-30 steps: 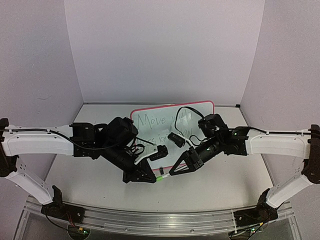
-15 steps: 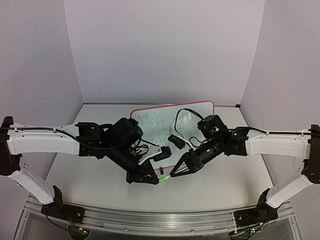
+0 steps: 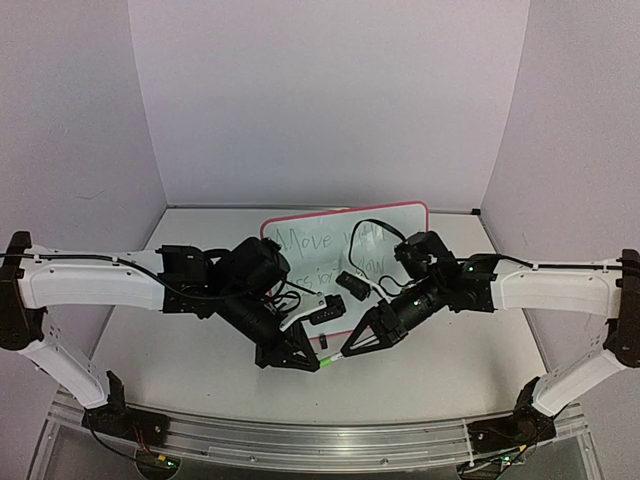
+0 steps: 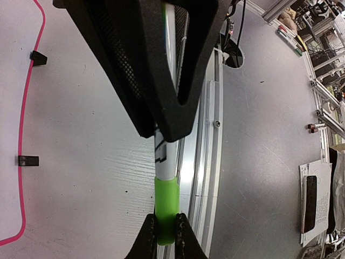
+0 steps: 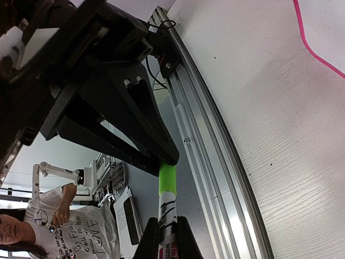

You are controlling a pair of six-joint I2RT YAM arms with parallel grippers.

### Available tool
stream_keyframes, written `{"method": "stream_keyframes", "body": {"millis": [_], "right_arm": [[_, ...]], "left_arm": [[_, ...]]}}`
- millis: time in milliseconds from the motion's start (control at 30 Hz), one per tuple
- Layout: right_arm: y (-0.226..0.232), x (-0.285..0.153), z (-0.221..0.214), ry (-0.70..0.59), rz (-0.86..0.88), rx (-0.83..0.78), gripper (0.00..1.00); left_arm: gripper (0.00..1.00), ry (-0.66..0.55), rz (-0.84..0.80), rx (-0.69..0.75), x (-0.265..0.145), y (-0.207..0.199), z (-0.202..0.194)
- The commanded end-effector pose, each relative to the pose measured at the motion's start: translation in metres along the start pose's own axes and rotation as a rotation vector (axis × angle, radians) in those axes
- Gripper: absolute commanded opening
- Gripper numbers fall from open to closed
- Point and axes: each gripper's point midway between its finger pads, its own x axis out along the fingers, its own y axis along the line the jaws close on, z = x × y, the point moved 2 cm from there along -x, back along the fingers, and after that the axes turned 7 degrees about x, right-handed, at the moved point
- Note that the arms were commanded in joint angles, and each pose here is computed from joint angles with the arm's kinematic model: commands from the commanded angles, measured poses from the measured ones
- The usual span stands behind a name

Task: Write a sentence on the whiteboard
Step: Insert the whiteboard marker without the cap into the pen cap.

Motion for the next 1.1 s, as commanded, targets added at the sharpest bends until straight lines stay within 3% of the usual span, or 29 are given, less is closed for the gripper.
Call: {"method": "stream_keyframes", "body": {"millis": [0, 333, 500, 533, 700, 800, 933, 1067], "right_arm": [[0.024, 0.015, -0.001, 0.013, 0.066, -0.129, 0.00], [0.025, 0.014, -0.003, 0.011, 0.065, -0.131, 0.00], [0.021, 0.009, -0.001, -0.032, 0.007, -0.136, 0.00], [0.018, 0.007, 0.001, -0.051, -0.023, -0.137, 0.00], [-0.005, -0.014, 0.006, -0.145, -0.182, -0.113, 0.00], [-0.021, -0.038, 0.013, -0.236, -0.258, -0.072, 0.00], [-0.050, -0.072, 0.018, -0.342, -0.347, 0.022, 0.00], [-0.079, -0.077, 0.010, -0.336, -0.395, 0.097, 0.00]], "left_arm": [[0.00, -0.468, 0.047, 0.256, -0.044, -0.011, 0.131], [0.00, -0.500, 0.060, 0.274, -0.047, -0.010, 0.138], [0.00, -0.440, 0.088, 0.249, -0.044, -0.005, 0.125], [0.03, -0.416, 0.108, 0.234, -0.045, -0.002, 0.119], [0.42, -0.333, 0.290, 0.098, -0.057, 0.029, 0.074], [0.59, -0.345, 0.378, -0.023, -0.077, 0.050, 0.045], [0.73, -0.368, 0.472, -0.172, -0.098, 0.077, 0.012], [0.79, -0.389, 0.596, -0.311, -0.120, 0.103, -0.008]]}}
